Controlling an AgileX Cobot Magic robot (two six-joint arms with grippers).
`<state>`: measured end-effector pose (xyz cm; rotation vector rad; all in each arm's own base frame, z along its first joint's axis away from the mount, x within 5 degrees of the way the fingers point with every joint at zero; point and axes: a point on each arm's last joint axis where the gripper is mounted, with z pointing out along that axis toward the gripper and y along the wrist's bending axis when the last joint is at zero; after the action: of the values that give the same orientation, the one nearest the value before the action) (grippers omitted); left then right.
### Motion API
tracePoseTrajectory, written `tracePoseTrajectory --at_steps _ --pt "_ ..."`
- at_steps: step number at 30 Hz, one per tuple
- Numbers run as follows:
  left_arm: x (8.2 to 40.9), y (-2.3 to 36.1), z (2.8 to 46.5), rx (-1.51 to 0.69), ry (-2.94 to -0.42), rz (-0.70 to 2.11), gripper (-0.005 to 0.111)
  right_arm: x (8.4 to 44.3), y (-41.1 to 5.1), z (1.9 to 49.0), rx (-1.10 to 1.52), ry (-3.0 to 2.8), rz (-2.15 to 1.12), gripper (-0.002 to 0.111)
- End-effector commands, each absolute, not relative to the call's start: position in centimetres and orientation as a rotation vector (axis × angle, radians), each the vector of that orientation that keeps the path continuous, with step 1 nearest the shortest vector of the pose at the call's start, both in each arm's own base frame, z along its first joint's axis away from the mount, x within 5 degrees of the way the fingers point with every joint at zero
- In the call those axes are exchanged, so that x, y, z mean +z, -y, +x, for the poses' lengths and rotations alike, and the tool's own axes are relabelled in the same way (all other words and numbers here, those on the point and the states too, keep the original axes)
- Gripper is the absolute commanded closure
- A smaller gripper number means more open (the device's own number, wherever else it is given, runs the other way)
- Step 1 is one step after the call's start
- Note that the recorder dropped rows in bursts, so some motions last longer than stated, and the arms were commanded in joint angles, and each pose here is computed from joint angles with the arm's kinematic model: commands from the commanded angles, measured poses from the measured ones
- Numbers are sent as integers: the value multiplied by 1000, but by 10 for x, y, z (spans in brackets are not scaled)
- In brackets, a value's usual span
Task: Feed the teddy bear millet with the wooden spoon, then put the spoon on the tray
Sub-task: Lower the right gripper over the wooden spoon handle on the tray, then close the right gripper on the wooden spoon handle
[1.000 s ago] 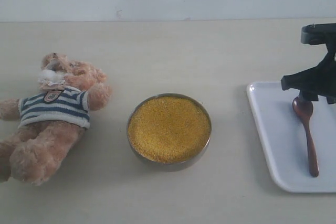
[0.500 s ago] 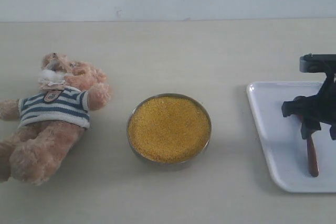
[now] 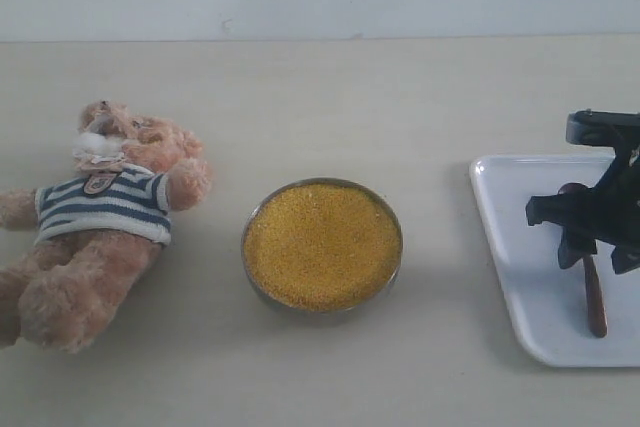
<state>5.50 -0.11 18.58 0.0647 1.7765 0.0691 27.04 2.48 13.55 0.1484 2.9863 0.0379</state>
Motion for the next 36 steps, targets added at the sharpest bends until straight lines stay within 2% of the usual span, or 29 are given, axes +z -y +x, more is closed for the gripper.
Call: tracePoseTrajectory --at_steps 1,19,26,31,36 --pt "187 1 55 68 -1770 67 103 136 -25 270 41 -2980 141 57" --pt "187 1 55 68 -1770 67 103 131 -24 268 37 -2956 138 57" --pt "187 1 55 68 -1770 67 103 131 -24 267 36 -2962 133 76" --pt "187 1 55 68 -1770 67 103 125 -24 262 38 -2956 140 67" --pt "187 1 55 68 -1770 67 103 124 -24 261 40 -2949 150 66"
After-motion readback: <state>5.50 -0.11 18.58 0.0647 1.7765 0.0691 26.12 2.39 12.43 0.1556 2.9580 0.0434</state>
